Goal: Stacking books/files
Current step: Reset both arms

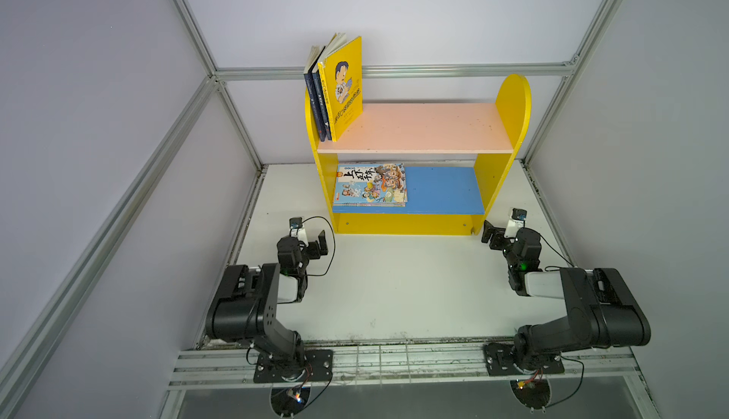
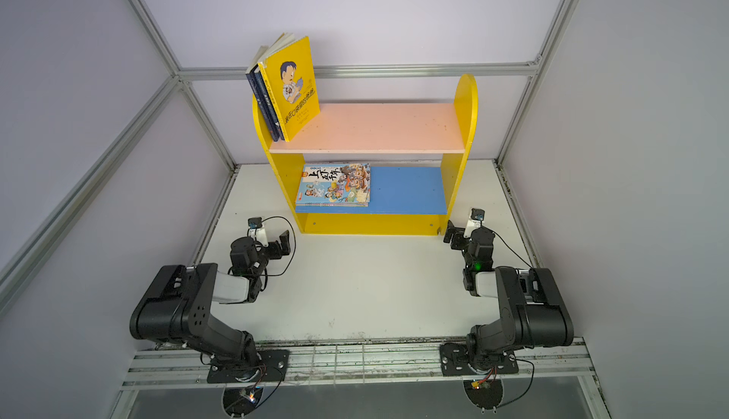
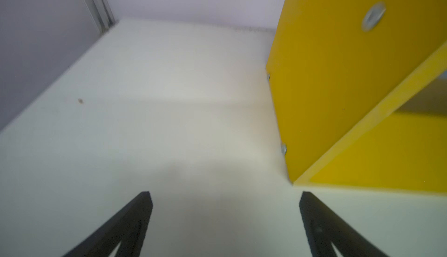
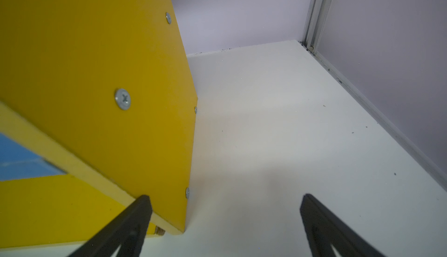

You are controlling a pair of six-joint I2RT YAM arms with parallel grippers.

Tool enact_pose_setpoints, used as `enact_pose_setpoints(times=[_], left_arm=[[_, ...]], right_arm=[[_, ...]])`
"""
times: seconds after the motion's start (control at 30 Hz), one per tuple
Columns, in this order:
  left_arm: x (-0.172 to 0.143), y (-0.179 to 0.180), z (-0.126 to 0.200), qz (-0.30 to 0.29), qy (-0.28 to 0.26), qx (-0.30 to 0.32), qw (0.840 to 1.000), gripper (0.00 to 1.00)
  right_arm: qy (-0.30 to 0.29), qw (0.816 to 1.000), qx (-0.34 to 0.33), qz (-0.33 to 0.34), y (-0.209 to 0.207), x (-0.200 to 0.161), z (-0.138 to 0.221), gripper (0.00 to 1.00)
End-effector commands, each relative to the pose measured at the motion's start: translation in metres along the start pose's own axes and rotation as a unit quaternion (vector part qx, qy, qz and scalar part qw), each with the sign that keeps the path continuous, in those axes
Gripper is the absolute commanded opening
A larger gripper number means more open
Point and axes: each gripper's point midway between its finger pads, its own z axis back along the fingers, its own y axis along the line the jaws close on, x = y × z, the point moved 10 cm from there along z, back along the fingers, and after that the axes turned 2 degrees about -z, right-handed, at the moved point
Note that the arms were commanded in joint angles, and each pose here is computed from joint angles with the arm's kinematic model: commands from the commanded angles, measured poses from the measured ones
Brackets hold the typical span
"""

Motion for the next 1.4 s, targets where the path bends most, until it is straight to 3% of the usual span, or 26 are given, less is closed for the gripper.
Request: enact_pose_setpoints(times=[0.0, 0.17, 0.23, 0.33, 0.7, 0.83, 1.0, 1.37], left_arm=[[0.028, -0.002, -0.003, -0.005, -0.084, -0.001, 0.996, 1.0], [0.034, -0.001, -0.013, -0.002, -0.046, 0.006, 0.999, 1.0], [0.034, -0.002, -0.013, -0.003, -0.047, 0.005, 0.999, 1.0], [0.034, -0.002, -0.013, -0.004, -0.046, 0.005, 0.999, 1.0], [0.036, -0.004, -0.016, -0.01, -0.04, -0.003, 0.999, 1.0], [0.035, -0.004, -0.016, -0.01, -0.04, -0.003, 0.999, 1.0], [0.035, -0.004, -0.016, -0.01, -0.039, -0.002, 0.999, 1.0], [0.035, -0.004, -0.016, -0.01, -0.039, -0.003, 0.999, 1.0]], right_arm=[[0.004, 1.0, 0.0, 0.006, 0.001, 0.0, -0.002, 1.0], [0.006, 1.0, -0.001, 0.007, 0.002, 0.0, -0.002, 1.0], [0.011, 1.0, 0.0, 0.01, 0.002, 0.001, -0.003, 1.0], [0.029, 0.997, -0.022, 0.065, 0.019, 0.001, -0.007, 1.0], [-0.006, 0.998, -0.016, 0.065, 0.017, -0.004, 0.004, 1.0], [-0.052, 0.992, -0.118, 0.019, 0.001, -0.006, 0.015, 1.0], [0.001, 0.995, -0.097, 0.037, 0.008, 0.001, -0.002, 1.0], [-0.004, 0.995, -0.087, 0.047, 0.01, 0.0, -0.001, 1.0]])
